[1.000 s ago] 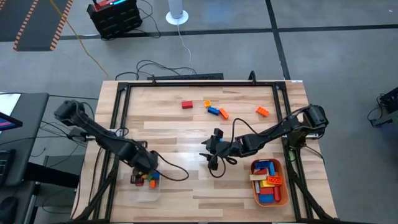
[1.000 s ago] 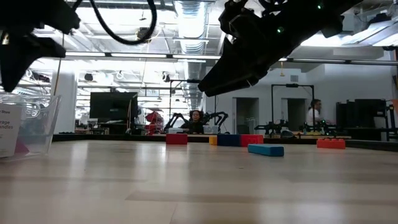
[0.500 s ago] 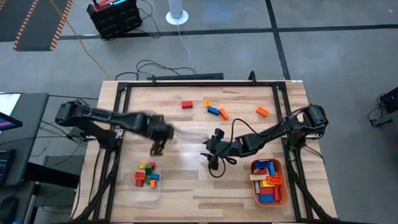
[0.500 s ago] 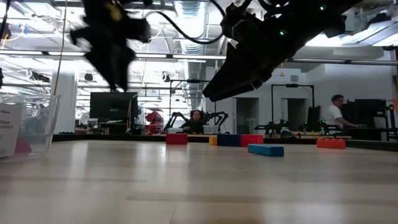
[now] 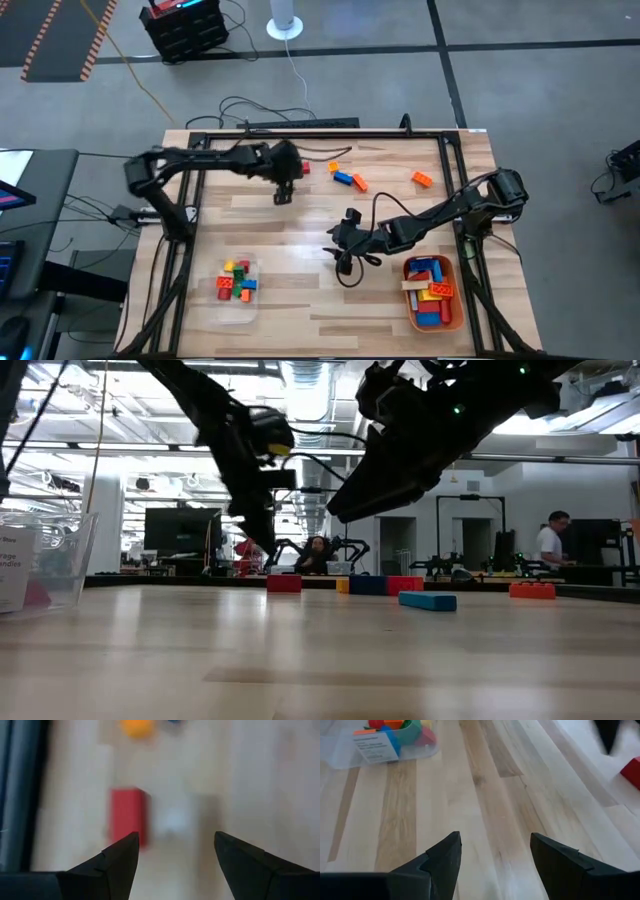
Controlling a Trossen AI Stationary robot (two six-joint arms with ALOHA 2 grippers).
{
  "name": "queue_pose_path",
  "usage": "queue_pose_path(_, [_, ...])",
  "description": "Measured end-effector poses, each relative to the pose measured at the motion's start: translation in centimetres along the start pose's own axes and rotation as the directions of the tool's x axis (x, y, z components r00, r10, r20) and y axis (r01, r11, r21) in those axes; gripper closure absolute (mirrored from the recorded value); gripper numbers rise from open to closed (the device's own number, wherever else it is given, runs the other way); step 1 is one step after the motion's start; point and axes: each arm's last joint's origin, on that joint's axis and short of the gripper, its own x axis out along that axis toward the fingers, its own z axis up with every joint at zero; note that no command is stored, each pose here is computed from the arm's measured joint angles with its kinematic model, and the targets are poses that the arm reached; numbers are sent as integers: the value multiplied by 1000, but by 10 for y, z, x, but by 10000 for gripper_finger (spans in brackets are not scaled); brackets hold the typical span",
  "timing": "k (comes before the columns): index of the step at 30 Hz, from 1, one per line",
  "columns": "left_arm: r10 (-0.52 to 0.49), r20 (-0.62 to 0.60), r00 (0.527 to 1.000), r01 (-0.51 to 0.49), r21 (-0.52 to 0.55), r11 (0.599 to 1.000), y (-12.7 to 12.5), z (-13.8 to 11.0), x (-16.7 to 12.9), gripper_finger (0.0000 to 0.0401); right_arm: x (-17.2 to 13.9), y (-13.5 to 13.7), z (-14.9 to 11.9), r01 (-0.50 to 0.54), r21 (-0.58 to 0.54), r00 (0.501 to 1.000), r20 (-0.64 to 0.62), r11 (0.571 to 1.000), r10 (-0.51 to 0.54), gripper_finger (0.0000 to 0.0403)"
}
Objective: Sort blocks by size
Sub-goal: Put the large red block into the orange bin
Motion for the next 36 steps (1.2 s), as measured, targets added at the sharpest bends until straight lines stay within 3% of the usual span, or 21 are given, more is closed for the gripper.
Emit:
queue_pose_path(9, [-28, -40, 999, 26, -44, 999, 44, 15, 43, 150, -3, 7, 0, -23, -24, 1000, 15, 999, 23, 138])
queue_pose_path(18, [-83, -186, 979, 75, -49, 996, 51, 18, 77, 155, -3, 7, -1, -22, -32, 1000, 11, 999, 23, 138])
queue_pose_path(21, [-68, -204, 977, 59, -49, 997, 52, 17, 76, 184, -3, 7, -1, -21, -35, 1000, 7, 999, 21, 138])
queue_pose_path(27, [-51, -211, 976, 43, -41, 998, 53, 19, 62, 288, -2, 6, -1, -19, -36, 1000, 3, 999, 19, 138])
queue_pose_path(32, [-142, -169, 975, 132, -66, 989, 51, 23, 38, 288, -7, 5, -2, 6, -69, 1000, -17, 998, -8, 138])
queue_pose_path(34, [-207, -140, 968, 198, -74, 977, 47, 26, 22, 288, -16, 6, 1, 83, -148, 997, 12, 985, -82, 138])
queue_pose_path(36, [-272, -109, 956, 268, -52, 962, 40, 30, 6, 288, -24, 11, 2, 197, -284, 980, 68, 938, -185, 138])
